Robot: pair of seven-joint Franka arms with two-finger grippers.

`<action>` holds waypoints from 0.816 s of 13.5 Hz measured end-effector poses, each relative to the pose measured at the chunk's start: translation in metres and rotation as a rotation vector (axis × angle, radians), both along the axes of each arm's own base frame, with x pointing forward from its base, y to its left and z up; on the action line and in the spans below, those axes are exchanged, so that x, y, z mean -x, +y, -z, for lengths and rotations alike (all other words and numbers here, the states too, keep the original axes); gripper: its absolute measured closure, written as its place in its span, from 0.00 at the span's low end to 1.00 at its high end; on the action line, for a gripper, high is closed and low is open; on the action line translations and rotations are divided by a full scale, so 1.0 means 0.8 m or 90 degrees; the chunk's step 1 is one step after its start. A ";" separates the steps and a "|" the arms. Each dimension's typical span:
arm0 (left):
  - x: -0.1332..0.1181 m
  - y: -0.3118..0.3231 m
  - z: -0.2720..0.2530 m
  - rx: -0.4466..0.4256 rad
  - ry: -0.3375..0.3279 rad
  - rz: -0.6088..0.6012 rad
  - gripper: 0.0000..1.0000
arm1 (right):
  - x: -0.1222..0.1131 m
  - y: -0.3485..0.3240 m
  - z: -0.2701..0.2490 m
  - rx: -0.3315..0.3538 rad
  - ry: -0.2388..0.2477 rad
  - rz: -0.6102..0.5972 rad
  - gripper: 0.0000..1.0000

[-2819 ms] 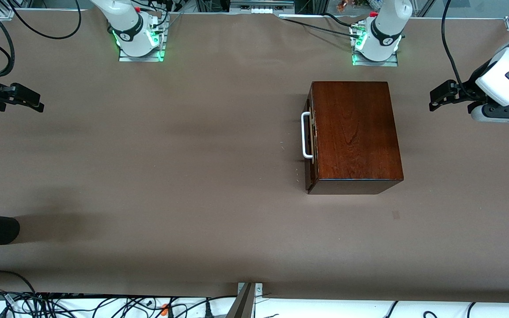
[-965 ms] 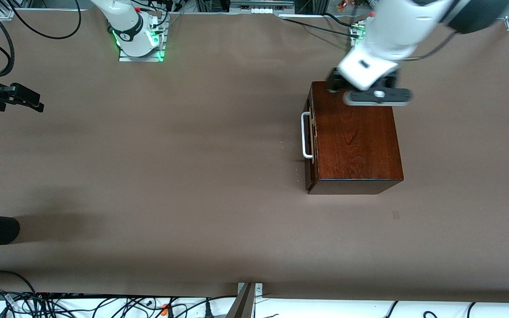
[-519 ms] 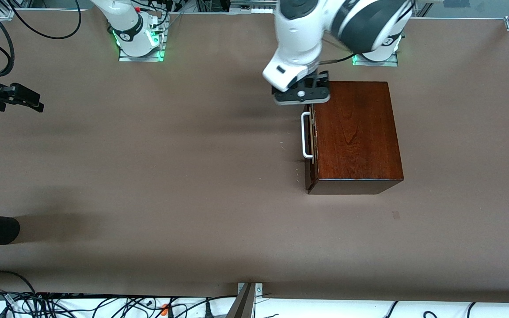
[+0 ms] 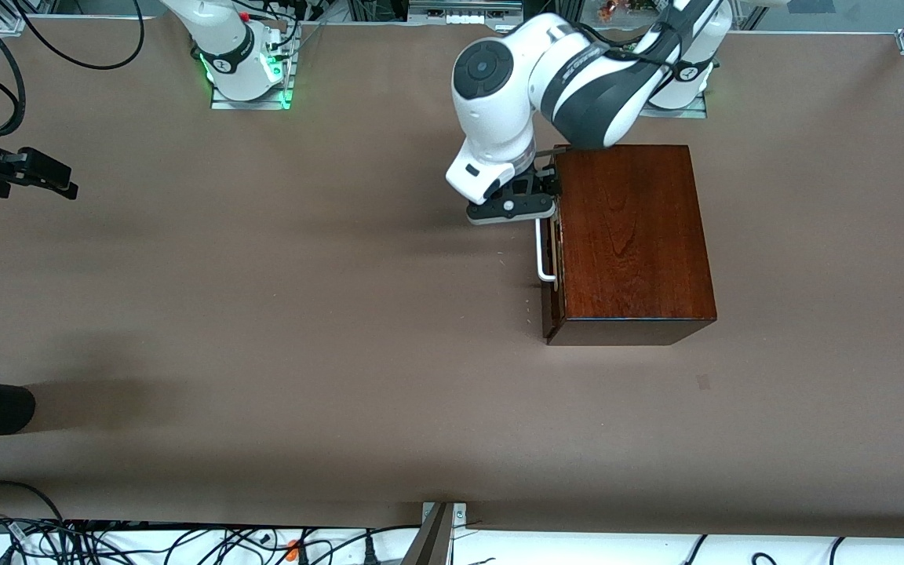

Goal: Open drawer, take yellow block, close drawer

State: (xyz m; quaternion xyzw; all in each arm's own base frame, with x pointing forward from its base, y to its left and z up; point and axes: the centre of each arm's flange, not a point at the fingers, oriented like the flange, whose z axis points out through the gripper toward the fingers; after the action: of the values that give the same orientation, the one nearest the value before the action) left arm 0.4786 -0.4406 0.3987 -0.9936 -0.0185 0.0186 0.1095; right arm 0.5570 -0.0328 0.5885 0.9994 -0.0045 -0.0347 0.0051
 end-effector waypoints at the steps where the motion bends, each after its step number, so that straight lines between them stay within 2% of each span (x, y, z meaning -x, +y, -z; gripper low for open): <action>1: -0.002 -0.002 0.012 -0.003 0.000 0.005 0.00 | 0.000 0.000 0.000 0.000 0.000 0.000 0.00; 5: -0.002 -0.009 0.059 -0.021 0.022 0.026 0.00 | 0.000 0.000 0.000 0.000 0.000 0.000 0.00; 11: -0.005 -0.008 0.102 -0.057 0.028 0.052 0.00 | 0.000 0.000 0.000 0.000 0.000 0.000 0.00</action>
State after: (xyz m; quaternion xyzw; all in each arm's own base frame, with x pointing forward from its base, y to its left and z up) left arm 0.4829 -0.4472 0.3174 -0.9870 0.0241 0.0354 0.1550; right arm 0.5570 -0.0328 0.5885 0.9994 -0.0045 -0.0347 0.0051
